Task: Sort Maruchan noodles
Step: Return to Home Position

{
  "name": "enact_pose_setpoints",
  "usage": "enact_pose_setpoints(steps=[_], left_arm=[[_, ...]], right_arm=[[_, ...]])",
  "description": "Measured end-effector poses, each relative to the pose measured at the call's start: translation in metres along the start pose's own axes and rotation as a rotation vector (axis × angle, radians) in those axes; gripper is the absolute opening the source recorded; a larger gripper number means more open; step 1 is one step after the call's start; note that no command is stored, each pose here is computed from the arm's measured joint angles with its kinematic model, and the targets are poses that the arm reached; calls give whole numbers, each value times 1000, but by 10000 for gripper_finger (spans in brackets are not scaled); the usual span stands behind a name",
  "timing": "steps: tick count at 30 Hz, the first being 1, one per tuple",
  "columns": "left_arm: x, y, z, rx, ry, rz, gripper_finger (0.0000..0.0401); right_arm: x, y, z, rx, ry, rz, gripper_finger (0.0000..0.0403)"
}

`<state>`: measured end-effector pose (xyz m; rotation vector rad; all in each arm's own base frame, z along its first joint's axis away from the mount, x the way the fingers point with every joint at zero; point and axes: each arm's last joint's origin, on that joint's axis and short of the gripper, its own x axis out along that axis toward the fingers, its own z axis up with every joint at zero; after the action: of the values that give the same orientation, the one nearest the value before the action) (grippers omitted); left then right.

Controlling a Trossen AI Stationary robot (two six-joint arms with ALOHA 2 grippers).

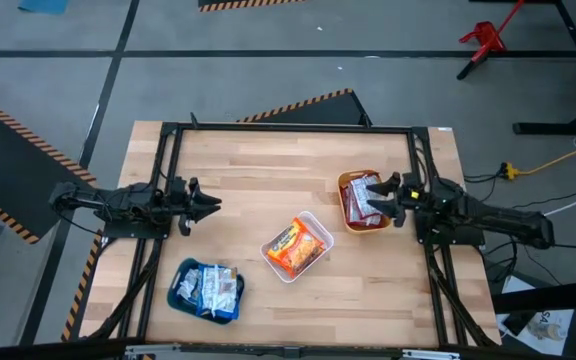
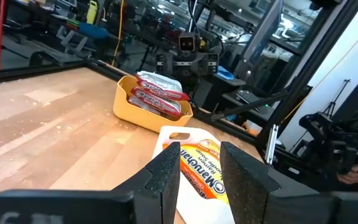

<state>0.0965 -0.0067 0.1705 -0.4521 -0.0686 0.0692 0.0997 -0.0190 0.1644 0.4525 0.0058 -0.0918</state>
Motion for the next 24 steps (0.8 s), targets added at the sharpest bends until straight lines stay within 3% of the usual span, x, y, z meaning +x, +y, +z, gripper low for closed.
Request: enact_pose_setpoints(steps=[4,9,16,24], left_arm=[[0,0,0,-14,-1,2,108],[0,0,0,-22,-1,1,108],[0,0,0,-15,-1,2,108],[0,0,0,34,-4,9,108]], right_arm=[[1,2,-4,-7,4,-53,277],[0,11,-5,19,7,25,277],[-3,13,-1,-54,-104,-80,277],[-2,14,-3,-81,-57,-26,277]])
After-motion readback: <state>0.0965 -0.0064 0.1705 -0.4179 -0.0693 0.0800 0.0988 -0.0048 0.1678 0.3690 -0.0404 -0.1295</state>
